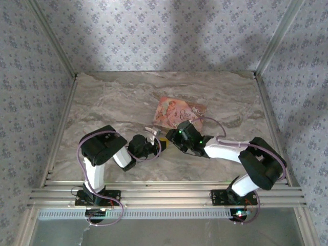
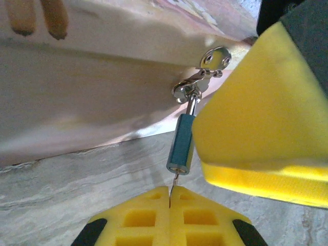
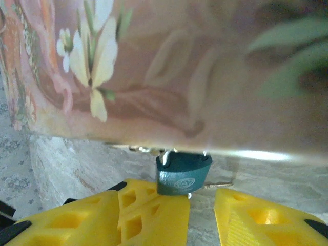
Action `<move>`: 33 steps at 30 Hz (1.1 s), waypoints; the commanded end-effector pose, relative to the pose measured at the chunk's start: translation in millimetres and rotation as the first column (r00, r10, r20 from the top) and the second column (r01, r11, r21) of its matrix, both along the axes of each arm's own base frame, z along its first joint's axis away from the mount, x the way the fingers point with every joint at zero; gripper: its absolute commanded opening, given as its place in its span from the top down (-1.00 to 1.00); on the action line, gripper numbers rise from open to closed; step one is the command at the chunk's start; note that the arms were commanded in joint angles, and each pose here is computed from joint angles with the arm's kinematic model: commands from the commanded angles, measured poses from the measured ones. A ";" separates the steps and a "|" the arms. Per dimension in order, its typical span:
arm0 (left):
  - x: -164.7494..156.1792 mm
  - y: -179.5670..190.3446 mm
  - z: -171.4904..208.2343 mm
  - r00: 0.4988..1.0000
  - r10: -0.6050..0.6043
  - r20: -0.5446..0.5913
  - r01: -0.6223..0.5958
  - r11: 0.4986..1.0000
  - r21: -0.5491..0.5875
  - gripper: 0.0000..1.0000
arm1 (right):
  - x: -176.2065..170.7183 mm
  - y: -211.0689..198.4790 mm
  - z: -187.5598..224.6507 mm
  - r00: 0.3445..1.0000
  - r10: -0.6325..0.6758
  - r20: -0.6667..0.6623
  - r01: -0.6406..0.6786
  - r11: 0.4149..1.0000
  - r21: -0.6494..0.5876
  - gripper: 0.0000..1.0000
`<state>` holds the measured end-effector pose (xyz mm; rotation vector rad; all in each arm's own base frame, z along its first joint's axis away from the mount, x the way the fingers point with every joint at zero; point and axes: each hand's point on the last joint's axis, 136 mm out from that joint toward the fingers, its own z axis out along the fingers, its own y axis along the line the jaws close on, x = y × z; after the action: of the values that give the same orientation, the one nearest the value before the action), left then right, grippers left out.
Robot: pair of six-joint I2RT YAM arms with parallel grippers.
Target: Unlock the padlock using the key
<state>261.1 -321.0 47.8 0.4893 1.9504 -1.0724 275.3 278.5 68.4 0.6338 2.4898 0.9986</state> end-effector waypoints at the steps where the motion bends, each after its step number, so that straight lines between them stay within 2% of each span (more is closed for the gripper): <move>1: 0.3 3.9 -1.2 1.000 0.012 0.025 -0.013 0.999 0.045 1.00 | -1.7 -13.3 -9.9 0.999 -0.021 -0.030 0.019 0.999 -0.051 -0.04; 14: -1.9 -14.1 20.9 0.997 -0.046 -0.061 0.039 0.993 -0.115 1.00 | 12.3 -11.0 -24.7 0.999 -0.046 -0.019 0.045 0.997 -0.058 0.05; 24: -1.7 -14.3 35.0 0.994 -0.071 -0.081 0.056 0.984 -0.172 1.00 | 11.8 -12.9 -29.1 0.999 -0.040 -0.028 0.037 0.996 -0.081 0.49; 31: 3.9 -14.3 48.3 0.992 -0.091 -0.082 0.072 0.975 -0.211 1.00 | 4.2 -13.0 -30.7 0.998 -0.003 -0.058 -0.003 0.995 -0.101 1.00; 33: 3.9 -17.1 53.7 0.990 -0.112 -0.080 0.091 0.970 -0.227 1.00 | 1.9 -11.2 -31.9 0.997 0.016 -0.072 -0.024 0.994 -0.107 1.00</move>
<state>261.4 -323.5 55.2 0.3744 2.0227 -1.2735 297.1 274.4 62.1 0.6100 2.4492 0.9372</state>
